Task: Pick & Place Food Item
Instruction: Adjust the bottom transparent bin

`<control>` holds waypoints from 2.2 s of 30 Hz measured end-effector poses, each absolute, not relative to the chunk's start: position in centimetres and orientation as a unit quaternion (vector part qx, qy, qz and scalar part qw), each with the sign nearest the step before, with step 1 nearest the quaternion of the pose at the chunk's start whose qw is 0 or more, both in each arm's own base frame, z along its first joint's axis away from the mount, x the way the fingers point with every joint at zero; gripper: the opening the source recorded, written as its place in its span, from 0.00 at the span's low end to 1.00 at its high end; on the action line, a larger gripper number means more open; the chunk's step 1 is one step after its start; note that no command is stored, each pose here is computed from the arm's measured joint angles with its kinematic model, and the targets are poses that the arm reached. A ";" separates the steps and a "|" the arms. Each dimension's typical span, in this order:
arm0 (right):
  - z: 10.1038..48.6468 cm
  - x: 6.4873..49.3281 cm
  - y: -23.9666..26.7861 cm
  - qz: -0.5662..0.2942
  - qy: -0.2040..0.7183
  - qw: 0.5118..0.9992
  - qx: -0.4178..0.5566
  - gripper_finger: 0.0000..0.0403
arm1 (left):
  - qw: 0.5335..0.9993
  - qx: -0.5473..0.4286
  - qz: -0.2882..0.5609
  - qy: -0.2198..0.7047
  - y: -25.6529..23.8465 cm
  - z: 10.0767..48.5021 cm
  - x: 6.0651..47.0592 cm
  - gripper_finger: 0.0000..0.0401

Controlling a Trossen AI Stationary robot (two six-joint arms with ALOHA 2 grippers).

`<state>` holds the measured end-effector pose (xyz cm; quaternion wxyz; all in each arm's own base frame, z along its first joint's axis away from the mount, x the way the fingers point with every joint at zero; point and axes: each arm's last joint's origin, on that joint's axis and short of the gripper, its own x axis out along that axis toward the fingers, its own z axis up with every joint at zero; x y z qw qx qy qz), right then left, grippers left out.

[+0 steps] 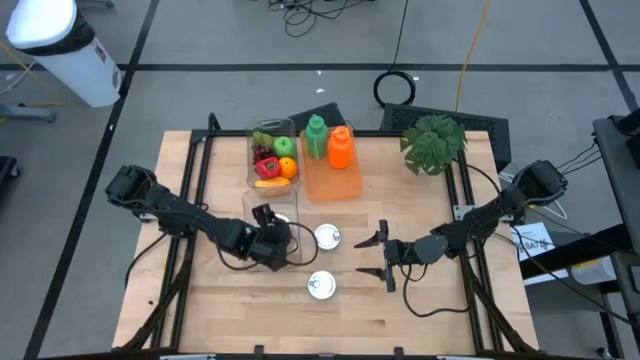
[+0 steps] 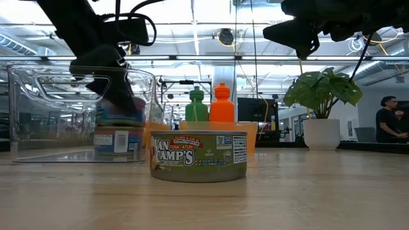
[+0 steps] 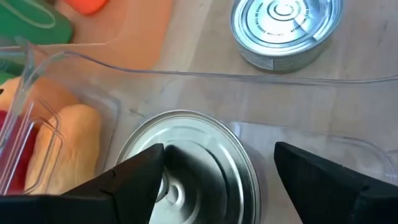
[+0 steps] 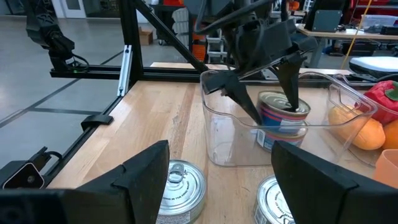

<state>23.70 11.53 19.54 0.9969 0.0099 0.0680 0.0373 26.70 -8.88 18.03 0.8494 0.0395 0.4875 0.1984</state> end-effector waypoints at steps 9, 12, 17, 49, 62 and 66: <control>19.5 23.7 11.5 0.037 0.068 0.997 0.010 0.66 | 0.854 0.061 0.177 0.486 -8.6 19.1 26.2 0.77; 19.5 23.7 11.5 0.037 0.068 0.997 0.010 0.66 | 0.861 0.065 0.167 0.475 -8.4 20.3 25.8 0.79; 19.5 23.7 11.5 0.037 0.068 0.997 0.010 0.66 | 0.886 -0.016 0.167 0.432 -8.3 21.9 25.6 0.79; 19.5 23.7 11.5 0.037 0.068 0.997 0.010 0.66 | 0.871 -0.149 0.034 0.467 -7.9 20.2 26.4 0.76; 19.5 23.7 11.5 0.037 0.068 0.997 0.010 0.66 | 0.883 -0.134 -0.038 0.449 -7.7 21.1 26.6 0.76; 19.5 23.7 11.5 0.037 0.068 0.997 0.010 0.66 | 0.911 -0.112 -0.078 0.389 -8.3 23.1 26.5 0.76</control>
